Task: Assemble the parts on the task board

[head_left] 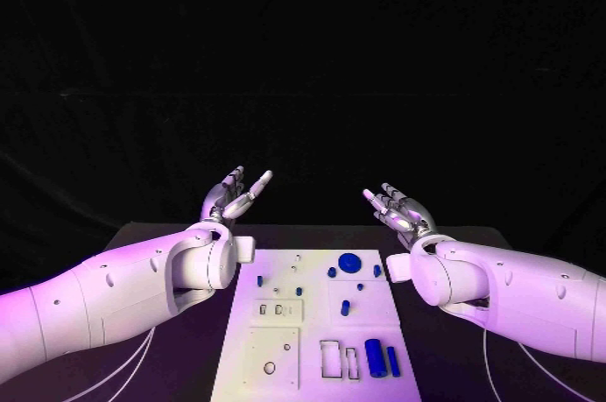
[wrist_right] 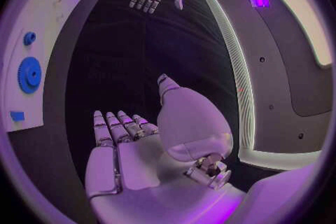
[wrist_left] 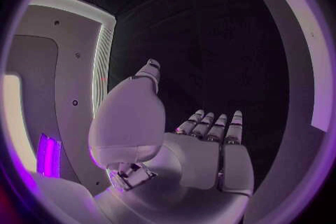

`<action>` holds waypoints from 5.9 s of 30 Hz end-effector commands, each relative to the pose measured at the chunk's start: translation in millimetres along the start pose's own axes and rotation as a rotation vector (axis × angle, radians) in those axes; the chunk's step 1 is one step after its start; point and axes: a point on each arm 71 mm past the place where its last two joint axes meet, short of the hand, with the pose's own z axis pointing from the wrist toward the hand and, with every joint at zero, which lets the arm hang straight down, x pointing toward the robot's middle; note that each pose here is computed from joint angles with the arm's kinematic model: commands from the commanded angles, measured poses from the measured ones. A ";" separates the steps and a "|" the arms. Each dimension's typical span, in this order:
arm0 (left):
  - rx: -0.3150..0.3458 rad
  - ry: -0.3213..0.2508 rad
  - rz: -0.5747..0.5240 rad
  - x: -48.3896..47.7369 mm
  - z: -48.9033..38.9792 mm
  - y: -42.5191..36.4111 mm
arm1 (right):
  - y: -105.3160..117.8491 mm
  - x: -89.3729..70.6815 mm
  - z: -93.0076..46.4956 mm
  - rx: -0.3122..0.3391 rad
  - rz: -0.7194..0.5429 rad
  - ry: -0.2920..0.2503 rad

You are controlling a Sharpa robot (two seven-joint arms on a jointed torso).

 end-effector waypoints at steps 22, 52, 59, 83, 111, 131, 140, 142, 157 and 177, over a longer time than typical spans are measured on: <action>0.026 0.141 0.009 -12.9 -1.1 -2.3 | 19.0 -24.9 11.8 -0.186 -0.534 0.173; 0.049 0.340 -0.038 -0.4 -42.3 -48.0 | 48.3 25.7 13.3 -0.312 -1.394 0.414; 0.058 0.343 -0.041 -0.3 -43.7 -55.7 | 48.3 38.2 10.7 -0.324 -1.440 0.441; 0.061 0.348 -0.049 0.9 -45.3 -62.8 | 39.3 60.6 9.7 -0.322 -1.495 0.494; 0.053 0.343 -0.050 -1.3 -43.8 -62.0 | 36.6 60.3 10.1 -0.326 -1.501 0.474; 0.045 0.333 -0.050 -4.6 -41.7 -60.7 | 50.6 63.8 5.1 -0.414 -1.443 0.346; 0.043 0.329 -0.050 -5.5 -40.9 -60.3 | 60.0 72.0 12.5 -0.443 -1.426 0.277; 0.043 0.329 -0.050 -5.7 -40.9 -60.3 | 61.0 73.9 14.1 -0.447 -1.424 0.270; 0.044 0.330 -0.050 -5.1 -41.2 -60.7 | 66.4 101.3 24.4 -0.489 -1.403 0.261; 0.049 0.333 -0.050 -4.0 -40.8 -63.8 | 64.1 115.4 33.4 -0.485 -1.403 0.272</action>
